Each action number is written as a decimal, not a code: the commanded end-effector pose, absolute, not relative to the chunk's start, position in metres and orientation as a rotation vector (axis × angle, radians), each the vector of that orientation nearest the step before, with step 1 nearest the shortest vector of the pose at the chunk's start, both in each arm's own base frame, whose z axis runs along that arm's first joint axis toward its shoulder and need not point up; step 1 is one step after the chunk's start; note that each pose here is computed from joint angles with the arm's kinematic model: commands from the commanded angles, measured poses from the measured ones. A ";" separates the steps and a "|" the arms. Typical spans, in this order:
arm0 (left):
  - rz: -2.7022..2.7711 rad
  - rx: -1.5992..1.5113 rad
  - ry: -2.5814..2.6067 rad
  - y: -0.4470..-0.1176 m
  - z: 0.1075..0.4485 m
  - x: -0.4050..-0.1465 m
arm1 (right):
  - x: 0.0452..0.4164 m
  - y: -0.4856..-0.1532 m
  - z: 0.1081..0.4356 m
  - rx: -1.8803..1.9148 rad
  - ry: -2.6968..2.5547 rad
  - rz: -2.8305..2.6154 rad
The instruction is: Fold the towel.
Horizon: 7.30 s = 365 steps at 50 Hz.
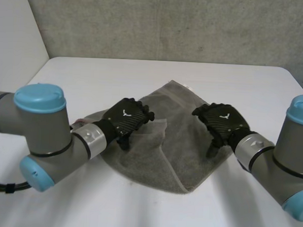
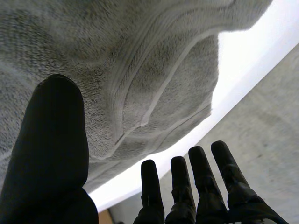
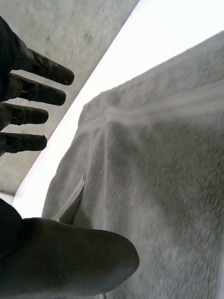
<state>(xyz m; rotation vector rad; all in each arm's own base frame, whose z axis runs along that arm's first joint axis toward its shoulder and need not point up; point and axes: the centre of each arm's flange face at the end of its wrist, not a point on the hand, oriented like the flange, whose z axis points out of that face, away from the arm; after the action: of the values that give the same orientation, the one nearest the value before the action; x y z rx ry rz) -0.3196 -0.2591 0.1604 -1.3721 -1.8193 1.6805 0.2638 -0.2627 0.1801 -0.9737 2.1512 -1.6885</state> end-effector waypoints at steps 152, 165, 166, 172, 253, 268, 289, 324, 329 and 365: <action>2.369 -0.795 -1.845 -0.352 0.325 -0.291 | 0.292 -0.365 0.320 -1.209 1.878 -2.104; 2.636 -0.347 -1.486 -0.342 0.430 -0.270 | 0.292 -0.354 0.439 -1.100 1.262 -2.606; 2.620 -0.352 -1.513 -0.338 0.426 -0.268 | 0.292 -0.350 0.438 -1.132 1.255 -2.575; 2.512 -0.420 -1.702 -0.329 0.386 -0.261 | 0.296 -0.341 0.408 -1.260 1.380 -2.346; 2.081 -0.598 -2.218 -0.268 0.241 -0.223 | 0.209 -0.333 0.265 -1.226 2.077 -2.228; 1.894 -0.667 -2.351 -0.202 0.239 -0.207 | 0.184 -0.271 0.301 -1.632 2.274 -2.004; 1.921 -0.854 -2.382 -0.281 0.192 -0.235 | 0.190 -0.341 0.222 -1.729 2.384 -1.692; 2.043 -0.850 -2.305 -0.379 0.156 -0.271 | 0.239 -0.440 0.184 -1.490 2.257 -2.069; 2.063 -0.841 -2.289 -0.373 0.173 -0.269 | 0.239 -0.438 0.215 -1.328 2.193 -2.172; 1.963 -0.808 -2.412 -0.285 0.182 -0.217 | 0.188 -0.316 0.149 -1.249 2.361 -1.698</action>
<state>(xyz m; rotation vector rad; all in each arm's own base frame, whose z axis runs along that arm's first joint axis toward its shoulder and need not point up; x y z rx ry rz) -0.2159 -0.2872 0.1861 -0.8095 -2.4369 1.9341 0.1932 -0.3140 0.1666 -1.2624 2.3573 -1.6616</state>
